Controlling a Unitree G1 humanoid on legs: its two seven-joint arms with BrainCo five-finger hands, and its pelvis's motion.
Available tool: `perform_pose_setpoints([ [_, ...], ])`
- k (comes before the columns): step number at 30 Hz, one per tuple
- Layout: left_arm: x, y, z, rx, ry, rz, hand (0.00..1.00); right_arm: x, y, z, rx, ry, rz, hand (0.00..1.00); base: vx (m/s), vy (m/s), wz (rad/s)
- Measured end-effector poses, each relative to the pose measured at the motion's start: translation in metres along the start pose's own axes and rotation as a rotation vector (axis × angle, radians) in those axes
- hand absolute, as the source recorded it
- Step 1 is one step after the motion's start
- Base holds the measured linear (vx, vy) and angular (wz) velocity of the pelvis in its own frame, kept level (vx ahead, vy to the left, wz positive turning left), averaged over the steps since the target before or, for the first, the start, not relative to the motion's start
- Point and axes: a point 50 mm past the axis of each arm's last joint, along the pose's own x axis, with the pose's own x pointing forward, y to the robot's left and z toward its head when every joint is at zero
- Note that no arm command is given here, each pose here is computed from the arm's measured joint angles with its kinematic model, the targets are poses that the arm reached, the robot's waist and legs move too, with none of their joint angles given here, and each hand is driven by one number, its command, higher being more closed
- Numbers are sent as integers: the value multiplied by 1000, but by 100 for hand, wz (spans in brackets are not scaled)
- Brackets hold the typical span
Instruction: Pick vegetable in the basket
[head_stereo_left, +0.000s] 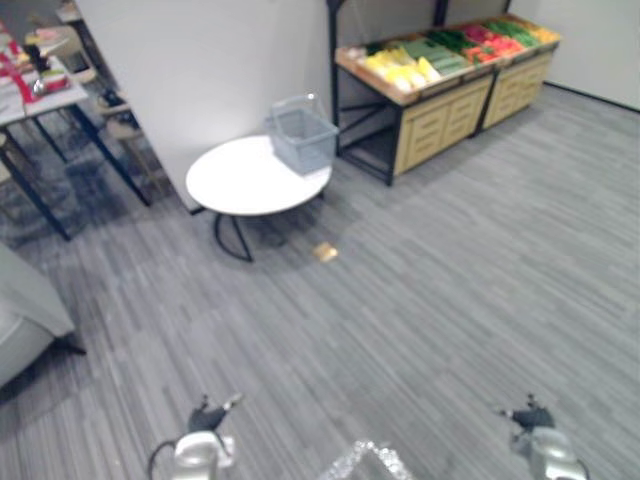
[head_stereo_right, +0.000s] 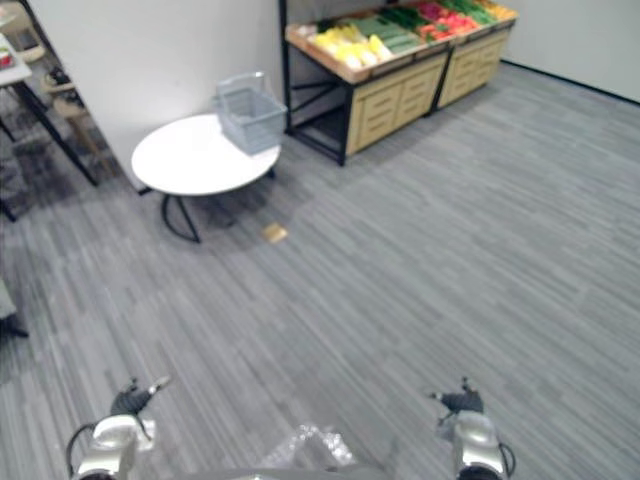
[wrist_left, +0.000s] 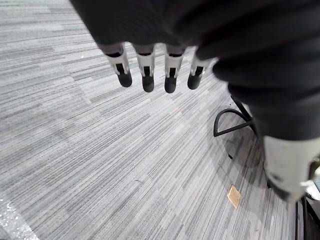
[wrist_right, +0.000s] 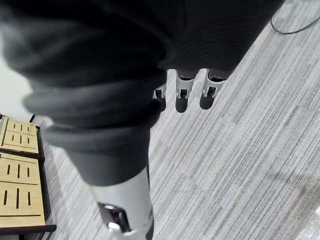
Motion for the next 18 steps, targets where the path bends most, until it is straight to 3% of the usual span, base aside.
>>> perform_pose_setpoints([
  [18, -2, -1, 6, -24, -43, -9, 0, -2, -9, 2, -49, -29, 0, 0, -12, -21, 7],
])
